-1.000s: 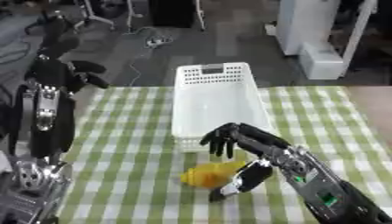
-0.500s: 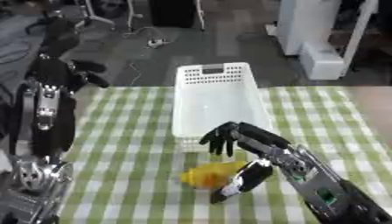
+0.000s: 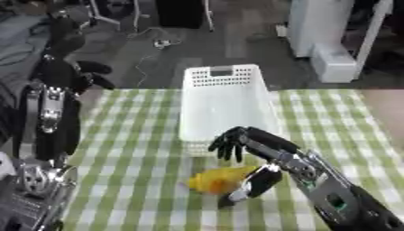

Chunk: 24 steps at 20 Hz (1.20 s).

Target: Pick up objects on the table and place them in the box.

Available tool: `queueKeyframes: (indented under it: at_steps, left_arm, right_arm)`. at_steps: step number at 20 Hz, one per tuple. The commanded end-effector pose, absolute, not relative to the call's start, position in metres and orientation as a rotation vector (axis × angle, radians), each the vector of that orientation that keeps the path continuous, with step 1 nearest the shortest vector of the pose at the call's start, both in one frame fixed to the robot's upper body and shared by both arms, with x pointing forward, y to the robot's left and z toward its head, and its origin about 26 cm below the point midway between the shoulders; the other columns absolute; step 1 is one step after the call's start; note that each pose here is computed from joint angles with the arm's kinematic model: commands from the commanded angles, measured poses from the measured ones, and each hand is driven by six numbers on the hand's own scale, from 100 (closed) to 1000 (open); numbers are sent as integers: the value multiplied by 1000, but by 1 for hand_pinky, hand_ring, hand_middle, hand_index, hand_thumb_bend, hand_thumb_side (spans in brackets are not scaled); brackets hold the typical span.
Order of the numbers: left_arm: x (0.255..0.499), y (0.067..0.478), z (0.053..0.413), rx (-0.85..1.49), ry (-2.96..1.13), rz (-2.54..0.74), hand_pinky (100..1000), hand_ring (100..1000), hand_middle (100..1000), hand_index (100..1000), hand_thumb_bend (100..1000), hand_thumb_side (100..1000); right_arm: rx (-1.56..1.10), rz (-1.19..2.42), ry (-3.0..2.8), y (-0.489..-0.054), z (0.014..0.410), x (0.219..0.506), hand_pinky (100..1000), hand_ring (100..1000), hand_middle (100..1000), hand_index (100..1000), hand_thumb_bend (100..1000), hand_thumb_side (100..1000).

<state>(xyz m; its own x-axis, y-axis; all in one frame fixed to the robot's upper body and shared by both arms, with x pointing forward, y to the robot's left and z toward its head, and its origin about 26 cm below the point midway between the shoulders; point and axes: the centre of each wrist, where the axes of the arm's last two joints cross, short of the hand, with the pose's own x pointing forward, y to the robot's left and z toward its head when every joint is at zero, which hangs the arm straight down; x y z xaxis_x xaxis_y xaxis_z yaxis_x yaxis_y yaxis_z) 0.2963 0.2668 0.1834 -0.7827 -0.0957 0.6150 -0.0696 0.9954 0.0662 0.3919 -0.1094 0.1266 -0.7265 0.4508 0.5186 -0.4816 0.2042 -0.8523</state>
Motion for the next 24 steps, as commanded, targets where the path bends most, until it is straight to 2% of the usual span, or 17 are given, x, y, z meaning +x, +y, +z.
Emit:
queueKeyframes:
  at_steps: [1,9,18,24]
  left_arm:
    - [295,265,192,102,-2505,-54,458,601,1000,811,258,764]
    - [296,264,193,94,-2509,-53,459,602,1000,811,258,767]
    - [296,262,194,85,-2514,-48,461,602,1000,811,261,764]
    - [297,262,195,82,-2515,-46,461,602,1000,811,261,765]
  right_arm:
    - [16,1633,-1767,-105,133,395,440,565,572,771,898,287]
    - [56,1617,-1693,-105,115,400,434,562,562,776,892,264]
    - [61,1607,-1631,-106,98,404,429,557,555,775,888,278]
    - [56,1592,-1640,-108,98,407,429,556,553,774,888,278]
